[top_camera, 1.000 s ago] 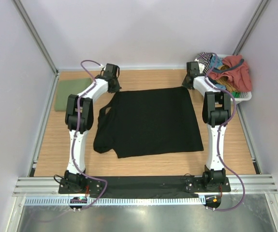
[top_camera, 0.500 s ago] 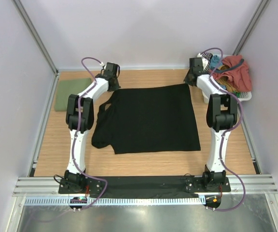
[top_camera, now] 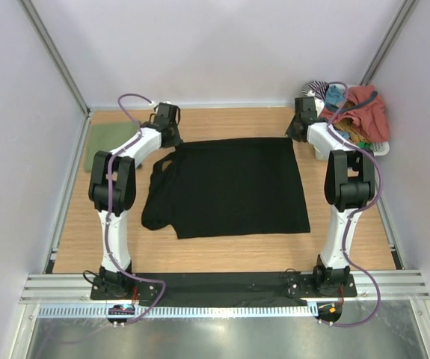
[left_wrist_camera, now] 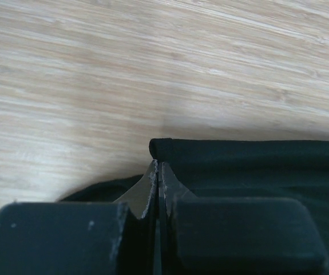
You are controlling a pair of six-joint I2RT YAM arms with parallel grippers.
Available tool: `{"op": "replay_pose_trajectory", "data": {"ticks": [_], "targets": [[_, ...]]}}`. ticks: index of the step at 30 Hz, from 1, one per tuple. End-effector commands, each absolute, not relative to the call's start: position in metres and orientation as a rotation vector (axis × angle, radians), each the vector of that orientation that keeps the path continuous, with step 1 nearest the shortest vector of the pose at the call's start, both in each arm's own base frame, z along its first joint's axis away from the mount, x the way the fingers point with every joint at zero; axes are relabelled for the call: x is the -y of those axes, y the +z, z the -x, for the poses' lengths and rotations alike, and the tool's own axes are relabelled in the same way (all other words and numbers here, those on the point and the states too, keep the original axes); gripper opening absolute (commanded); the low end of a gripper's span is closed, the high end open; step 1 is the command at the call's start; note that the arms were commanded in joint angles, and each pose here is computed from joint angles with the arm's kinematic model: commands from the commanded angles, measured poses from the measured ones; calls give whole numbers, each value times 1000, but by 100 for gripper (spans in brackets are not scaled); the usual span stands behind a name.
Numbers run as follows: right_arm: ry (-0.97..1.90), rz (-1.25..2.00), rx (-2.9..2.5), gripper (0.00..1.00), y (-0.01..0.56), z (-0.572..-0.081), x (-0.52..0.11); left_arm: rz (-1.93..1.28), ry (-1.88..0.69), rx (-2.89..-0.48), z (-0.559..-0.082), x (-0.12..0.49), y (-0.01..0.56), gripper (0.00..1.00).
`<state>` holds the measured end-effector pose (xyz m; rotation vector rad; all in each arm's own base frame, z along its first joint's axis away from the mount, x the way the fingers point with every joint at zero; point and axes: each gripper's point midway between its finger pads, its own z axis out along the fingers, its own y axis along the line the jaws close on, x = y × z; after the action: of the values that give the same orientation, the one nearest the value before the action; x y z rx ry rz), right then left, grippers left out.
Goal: Fold and stack the tank tops
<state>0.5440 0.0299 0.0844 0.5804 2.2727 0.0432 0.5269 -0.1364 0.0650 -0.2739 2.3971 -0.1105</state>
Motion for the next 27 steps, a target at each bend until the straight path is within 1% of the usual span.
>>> {"op": "replay_pose_trajectory", "data": {"ticks": [1,6,7,14,22,27], "targets": [[66,-592,-2171,1,126,-541,-29,255,-153,-2276,-533,136,112,0],[45,-604,-2164,1,129,-528,-25,250,-187,-2282,-516,137,113,0],[33,-609,-2173,1,125,-523,-23,245,-205,-2259,-515,138,122,0],[16,-622,-2157,1,135,-505,-18,220,-223,-2237,-498,137,132,0],[11,-643,-2137,1,144,-477,-11,200,-226,-2228,-477,140,137,0],[22,-664,-2140,1,139,-458,-8,190,-209,-2214,-461,144,143,0]]}}
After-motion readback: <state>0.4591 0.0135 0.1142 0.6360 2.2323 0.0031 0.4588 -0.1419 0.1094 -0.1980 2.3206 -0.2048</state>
